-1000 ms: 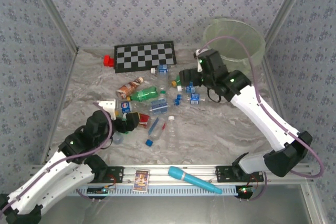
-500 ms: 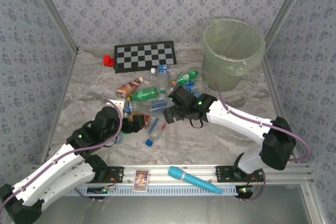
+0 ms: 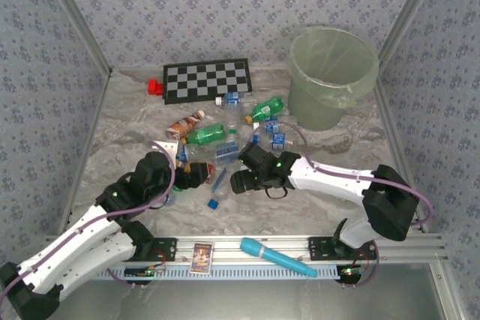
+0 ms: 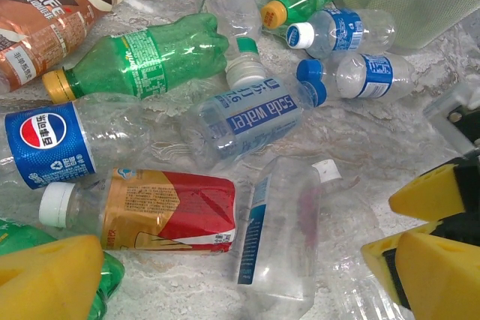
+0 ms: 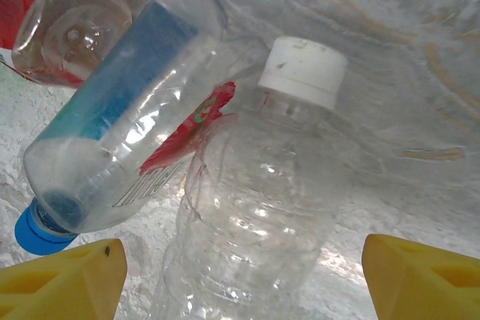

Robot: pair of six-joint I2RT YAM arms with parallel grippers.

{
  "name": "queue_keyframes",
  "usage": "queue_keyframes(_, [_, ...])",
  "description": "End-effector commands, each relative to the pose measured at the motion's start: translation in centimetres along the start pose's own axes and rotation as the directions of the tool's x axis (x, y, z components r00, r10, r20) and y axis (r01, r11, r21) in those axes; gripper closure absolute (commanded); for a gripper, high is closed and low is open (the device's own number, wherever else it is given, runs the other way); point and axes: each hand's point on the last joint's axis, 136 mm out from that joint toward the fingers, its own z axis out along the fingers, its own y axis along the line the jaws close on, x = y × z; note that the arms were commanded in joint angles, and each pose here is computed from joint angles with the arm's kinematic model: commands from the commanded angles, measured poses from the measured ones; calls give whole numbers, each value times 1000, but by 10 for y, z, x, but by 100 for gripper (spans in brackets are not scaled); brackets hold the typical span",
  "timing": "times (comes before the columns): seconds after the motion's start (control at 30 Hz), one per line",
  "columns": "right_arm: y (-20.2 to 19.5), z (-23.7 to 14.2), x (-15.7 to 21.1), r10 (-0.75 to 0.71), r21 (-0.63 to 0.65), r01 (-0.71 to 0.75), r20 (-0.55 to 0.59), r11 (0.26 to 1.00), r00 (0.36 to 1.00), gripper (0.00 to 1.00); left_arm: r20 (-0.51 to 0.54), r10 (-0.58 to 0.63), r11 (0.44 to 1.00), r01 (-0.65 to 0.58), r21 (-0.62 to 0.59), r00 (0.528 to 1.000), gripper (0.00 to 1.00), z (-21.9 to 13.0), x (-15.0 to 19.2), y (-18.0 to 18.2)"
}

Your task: Put the plastic bottles in the bin

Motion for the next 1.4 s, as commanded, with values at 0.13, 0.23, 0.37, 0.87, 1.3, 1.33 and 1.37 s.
queue_keyframes(0.13, [4, 24, 15, 41, -11, -42, -70, 999, 997, 18, 14, 2, 1000, -2, 2, 1000, 0, 1, -3, -1])
queue_keyframes(0.23, [4, 31, 19, 51, -16, -52, -82, 999, 995, 18, 15, 4, 1000, -4, 0, 1000, 0, 0, -2, 0])
queue_keyframes(0.37, [1, 42, 24, 52, 4, -52, -112, 999, 992, 18, 15, 3, 1000, -3, -1, 1000, 0, 1, -1, 0])
queue_keyframes(0.87, [-8, 50, 23, 60, 53, -54, -115, 997, 992, 26, 24, 3, 1000, -4, 7, 1000, 0, -2, -8, -3])
queue_keyframes(1.3, [-29, -24, -16, 61, 109, -72, 100, 991, 993, 37, 18, 6, 1000, -7, 28, 1000, 0, 4, -15, -13])
queue_keyframes(1.33, [-32, -32, -20, 59, 113, -73, 123, 991, 991, 38, 17, 5, 999, -5, 32, 1000, 0, 4, -15, -15])
queue_keyframes(1.37, [-35, -40, -24, 57, 116, -74, 144, 991, 988, 38, 15, 3, 999, -3, 35, 1000, 0, 5, -16, -16])
